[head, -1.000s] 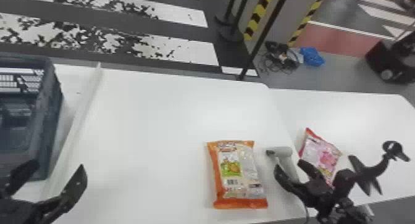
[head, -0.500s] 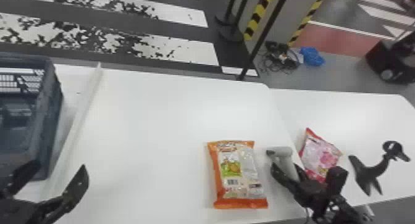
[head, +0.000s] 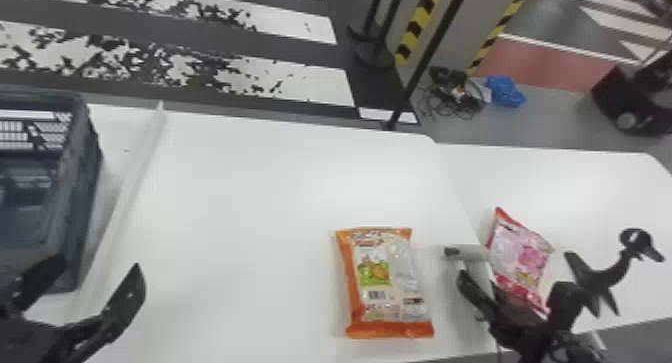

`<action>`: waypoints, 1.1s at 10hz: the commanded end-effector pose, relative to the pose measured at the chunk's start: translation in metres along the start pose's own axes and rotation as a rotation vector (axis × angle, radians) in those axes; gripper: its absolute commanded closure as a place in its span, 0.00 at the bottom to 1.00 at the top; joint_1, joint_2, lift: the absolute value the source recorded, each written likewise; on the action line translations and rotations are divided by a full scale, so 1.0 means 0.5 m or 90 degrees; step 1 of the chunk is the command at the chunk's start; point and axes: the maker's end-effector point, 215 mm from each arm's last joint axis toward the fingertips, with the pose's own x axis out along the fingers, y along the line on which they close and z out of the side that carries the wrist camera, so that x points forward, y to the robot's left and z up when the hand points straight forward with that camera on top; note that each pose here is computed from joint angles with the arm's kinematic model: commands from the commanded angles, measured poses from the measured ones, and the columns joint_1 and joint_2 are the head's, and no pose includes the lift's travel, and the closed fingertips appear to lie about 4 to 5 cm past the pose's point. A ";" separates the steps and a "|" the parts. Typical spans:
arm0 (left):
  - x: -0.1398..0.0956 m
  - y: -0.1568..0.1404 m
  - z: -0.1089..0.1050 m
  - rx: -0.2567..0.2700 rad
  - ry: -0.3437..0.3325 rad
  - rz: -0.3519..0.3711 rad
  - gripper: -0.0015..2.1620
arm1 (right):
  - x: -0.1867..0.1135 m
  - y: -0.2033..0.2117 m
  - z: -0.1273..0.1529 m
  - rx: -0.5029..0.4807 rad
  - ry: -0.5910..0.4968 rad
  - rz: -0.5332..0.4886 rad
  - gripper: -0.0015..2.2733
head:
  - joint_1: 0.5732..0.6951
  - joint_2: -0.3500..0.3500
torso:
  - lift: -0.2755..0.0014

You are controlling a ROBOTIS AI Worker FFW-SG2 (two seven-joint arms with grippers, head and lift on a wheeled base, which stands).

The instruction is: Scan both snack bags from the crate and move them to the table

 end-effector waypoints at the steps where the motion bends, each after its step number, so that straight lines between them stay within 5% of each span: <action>1: 0.004 -0.003 0.010 0.004 -0.009 -0.003 0.03 | -0.050 0.000 0.024 0.022 -0.019 -0.039 0.99 | 1.00 0.00 | 0.68; 5: 0.032 -0.007 0.027 -0.004 -0.022 -0.013 0.03 | -0.178 0.080 0.054 0.106 -0.006 -0.054 0.99 | 1.00 0.00 | 0.68; 8: 0.048 -0.002 0.029 -0.010 -0.025 -0.017 0.03 | -0.218 0.186 0.114 0.069 -0.001 0.019 0.99 | 1.00 0.00 | 0.68; 11: 0.076 0.007 0.029 -0.013 -0.030 -0.011 0.03 | -0.218 0.276 0.058 0.081 0.072 0.066 0.99 | 1.00 0.00 | 0.68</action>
